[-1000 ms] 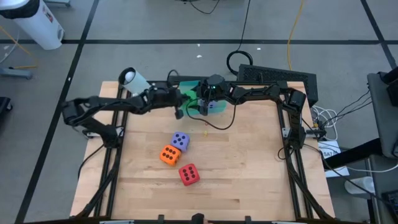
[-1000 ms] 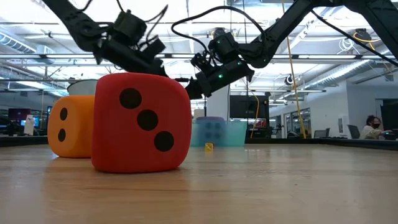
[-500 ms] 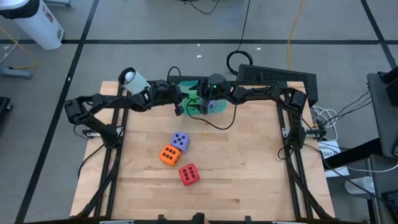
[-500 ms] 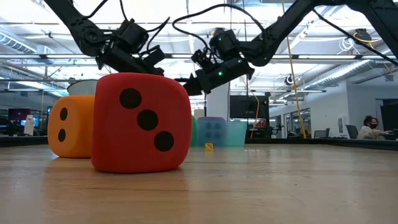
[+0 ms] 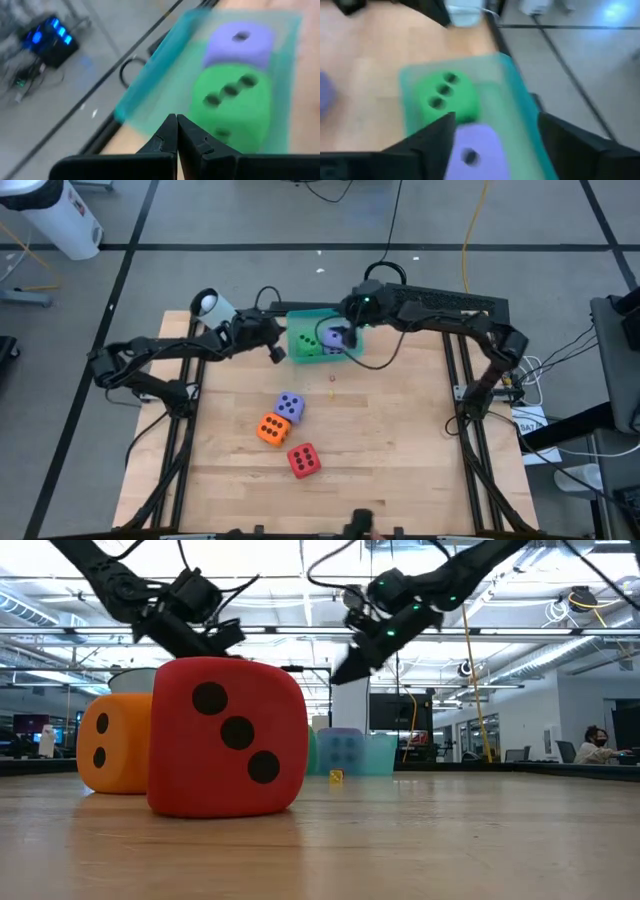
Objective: Pick & Place Dice
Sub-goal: Adjust the blue bin
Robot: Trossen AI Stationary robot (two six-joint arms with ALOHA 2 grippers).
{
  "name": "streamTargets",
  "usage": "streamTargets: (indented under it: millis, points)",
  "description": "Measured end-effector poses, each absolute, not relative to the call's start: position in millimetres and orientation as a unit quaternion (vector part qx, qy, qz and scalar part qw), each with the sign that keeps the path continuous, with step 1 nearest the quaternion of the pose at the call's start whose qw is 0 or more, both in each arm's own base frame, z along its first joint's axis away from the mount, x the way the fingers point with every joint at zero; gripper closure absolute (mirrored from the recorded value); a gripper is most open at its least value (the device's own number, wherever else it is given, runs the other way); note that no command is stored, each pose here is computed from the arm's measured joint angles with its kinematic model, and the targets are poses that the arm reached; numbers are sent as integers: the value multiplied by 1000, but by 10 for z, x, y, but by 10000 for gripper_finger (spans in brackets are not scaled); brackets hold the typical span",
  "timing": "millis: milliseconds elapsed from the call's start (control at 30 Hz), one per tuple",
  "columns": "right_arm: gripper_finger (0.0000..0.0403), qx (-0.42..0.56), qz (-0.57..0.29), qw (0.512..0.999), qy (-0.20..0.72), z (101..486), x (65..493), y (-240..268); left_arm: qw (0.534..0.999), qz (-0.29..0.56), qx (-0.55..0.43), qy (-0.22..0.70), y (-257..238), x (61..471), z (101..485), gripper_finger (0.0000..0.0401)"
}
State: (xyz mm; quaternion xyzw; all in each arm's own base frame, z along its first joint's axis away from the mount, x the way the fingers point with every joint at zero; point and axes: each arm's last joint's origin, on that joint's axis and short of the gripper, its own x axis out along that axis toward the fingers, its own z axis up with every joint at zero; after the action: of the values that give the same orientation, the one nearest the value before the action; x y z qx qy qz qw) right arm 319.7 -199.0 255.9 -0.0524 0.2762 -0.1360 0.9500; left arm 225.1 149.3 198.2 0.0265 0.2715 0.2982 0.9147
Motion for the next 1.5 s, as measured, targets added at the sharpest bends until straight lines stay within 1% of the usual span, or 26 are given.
streamTargets:
  millis: [167,300,367,400,533,633,767,900,1000,1367,1500]
  points:
    - [261,-63,-204,930,300,2393,2820,-1912,896,331,-39,294,1528,2050,1802,399]
    - [353,-22,-249,924,289,2231,2529,-1784,882,337,-84,318,1560,1981,1682,397]
    - [387,-3,-258,926,276,2126,2413,-1701,876,336,-90,336,1562,1973,1610,399]
    - [395,2,-260,926,272,2069,2361,-1664,875,336,-90,336,1575,1975,1596,399]
    - [384,15,-301,911,282,1860,2200,-1577,870,340,-92,346,1612,1961,1551,398]
    - [386,26,-328,894,303,1735,2105,-1581,874,323,-101,348,1622,1946,1542,399]
    - [400,49,-303,902,303,1664,2084,-1634,885,291,-105,348,1605,1958,1538,398]
    - [401,58,-301,903,300,1587,2099,-1699,887,290,-110,341,1605,1989,1568,399]
    - [402,65,-281,905,314,1504,2151,-1733,889,291,-113,336,1612,1999,1584,399]
    - [402,67,-270,904,326,1419,2286,-1826,893,280,-96,340,1600,2011,1586,400]
    - [402,88,-225,917,318,1406,2306,-1800,894,279,-94,338,1593,2020,1590,400]
